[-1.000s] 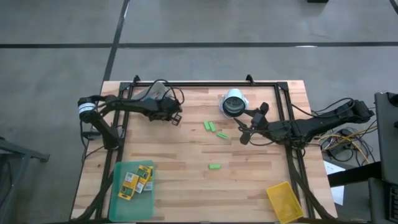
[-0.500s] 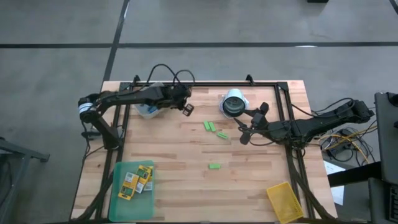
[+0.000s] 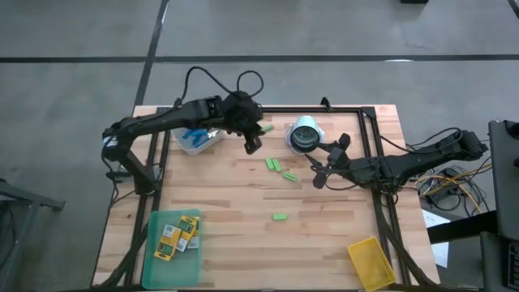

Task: Pick & Place School Supplies
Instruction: Put the green eraser into the yellow bin

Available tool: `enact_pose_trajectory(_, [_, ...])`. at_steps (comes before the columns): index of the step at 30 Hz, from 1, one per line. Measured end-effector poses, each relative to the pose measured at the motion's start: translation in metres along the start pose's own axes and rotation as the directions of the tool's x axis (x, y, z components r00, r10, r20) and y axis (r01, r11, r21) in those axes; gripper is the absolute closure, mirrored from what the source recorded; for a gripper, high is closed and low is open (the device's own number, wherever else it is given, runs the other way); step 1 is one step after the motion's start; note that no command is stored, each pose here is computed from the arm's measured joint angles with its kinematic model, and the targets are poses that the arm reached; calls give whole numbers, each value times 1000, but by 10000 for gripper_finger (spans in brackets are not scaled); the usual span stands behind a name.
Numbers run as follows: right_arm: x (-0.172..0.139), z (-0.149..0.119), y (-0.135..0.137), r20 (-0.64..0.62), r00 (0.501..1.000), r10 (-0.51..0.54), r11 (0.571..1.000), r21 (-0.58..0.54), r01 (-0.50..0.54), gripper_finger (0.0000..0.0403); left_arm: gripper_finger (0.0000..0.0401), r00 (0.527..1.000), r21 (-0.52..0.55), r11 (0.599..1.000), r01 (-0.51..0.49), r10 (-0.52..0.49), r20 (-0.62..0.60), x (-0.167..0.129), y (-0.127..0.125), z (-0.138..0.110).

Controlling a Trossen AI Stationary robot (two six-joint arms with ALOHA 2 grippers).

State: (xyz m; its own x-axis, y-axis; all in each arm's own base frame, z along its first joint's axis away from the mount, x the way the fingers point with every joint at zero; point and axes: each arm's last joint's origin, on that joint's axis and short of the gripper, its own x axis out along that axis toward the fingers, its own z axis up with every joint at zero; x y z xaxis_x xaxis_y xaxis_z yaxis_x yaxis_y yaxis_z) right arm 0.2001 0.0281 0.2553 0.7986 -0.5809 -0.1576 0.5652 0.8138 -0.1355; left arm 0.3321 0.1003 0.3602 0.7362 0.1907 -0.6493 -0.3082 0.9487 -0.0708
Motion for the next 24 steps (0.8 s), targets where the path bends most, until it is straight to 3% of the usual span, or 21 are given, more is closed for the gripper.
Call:
enact_pose_trajectory(6, [0,1,2,2,997,76,996,-43,-76,183,357,983,195,964,179,-183,1,-5,-29,2])
enact_pose_trajectory(11, [-1,9,7,68,964,257,964,-92,-251,183,357,970,322,918,230,-241,-5,-4,-54,0])
enact_pose_trajectory(15, [-3,17,9,149,928,341,938,-113,-327,183,357,959,420,873,247,-283,24,-5,-71,0])
enact_pose_trajectory(24, [-5,21,12,193,883,428,904,-83,-420,183,357,931,430,873,231,-327,163,-8,-83,13])
